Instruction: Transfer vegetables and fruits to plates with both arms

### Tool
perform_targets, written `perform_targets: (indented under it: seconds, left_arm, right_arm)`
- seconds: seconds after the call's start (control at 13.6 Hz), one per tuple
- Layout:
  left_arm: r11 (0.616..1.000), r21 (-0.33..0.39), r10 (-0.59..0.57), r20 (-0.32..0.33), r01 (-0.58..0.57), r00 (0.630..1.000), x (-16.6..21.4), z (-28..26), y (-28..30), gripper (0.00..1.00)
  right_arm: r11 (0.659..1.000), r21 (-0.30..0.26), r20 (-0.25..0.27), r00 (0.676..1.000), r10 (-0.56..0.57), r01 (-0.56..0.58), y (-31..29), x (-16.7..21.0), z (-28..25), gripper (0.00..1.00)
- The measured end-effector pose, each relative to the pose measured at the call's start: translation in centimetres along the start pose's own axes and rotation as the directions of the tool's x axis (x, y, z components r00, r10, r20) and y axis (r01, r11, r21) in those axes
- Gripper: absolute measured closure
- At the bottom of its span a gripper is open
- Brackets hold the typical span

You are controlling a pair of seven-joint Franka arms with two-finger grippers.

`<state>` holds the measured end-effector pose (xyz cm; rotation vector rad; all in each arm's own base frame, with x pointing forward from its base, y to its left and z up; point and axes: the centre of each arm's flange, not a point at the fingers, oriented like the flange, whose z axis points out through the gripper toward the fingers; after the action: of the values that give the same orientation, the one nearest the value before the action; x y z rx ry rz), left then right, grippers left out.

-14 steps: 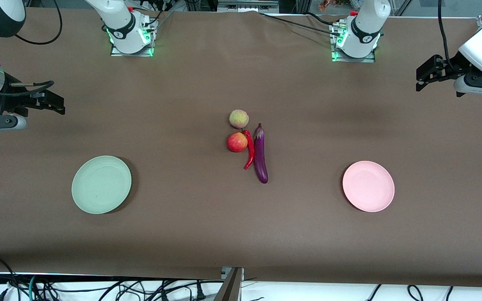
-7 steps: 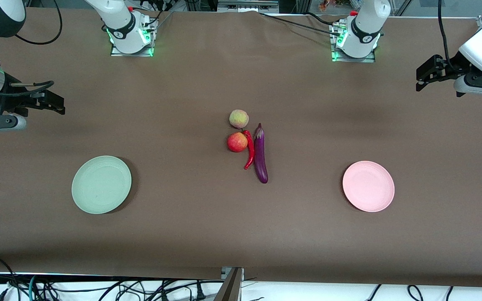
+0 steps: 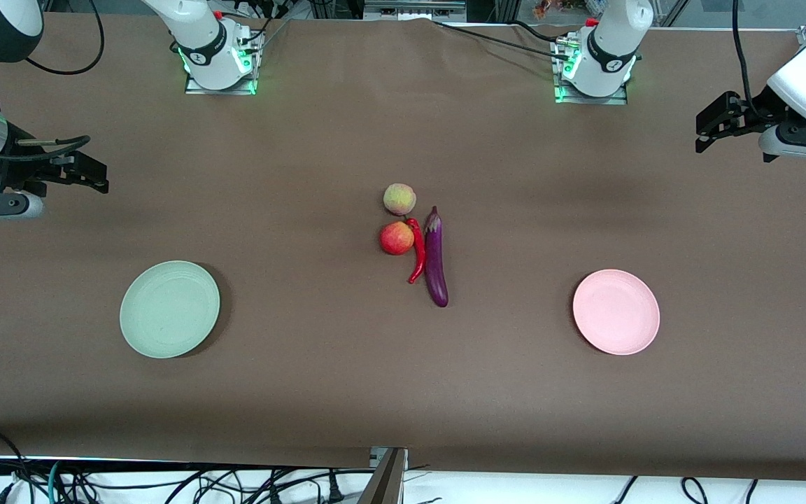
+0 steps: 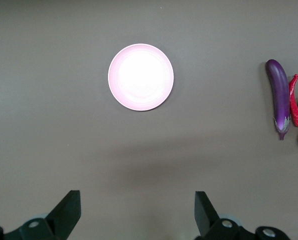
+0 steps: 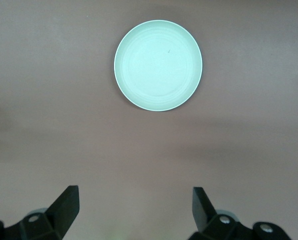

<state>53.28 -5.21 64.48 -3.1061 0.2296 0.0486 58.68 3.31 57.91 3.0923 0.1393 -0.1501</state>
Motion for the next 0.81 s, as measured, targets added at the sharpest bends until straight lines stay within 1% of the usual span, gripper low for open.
perform_targets:
  seconds: [0.81]
  left_arm:
    - [1.0, 0.0, 0.002, -0.001, -0.002, 1.0, 0.0, -0.06, 0.09, 0.0]
  right_arm:
    - [1.0, 0.0, -0.004, 1.0, 0.0, 0.0, 0.0, 0.17, 0.11, 0.0]
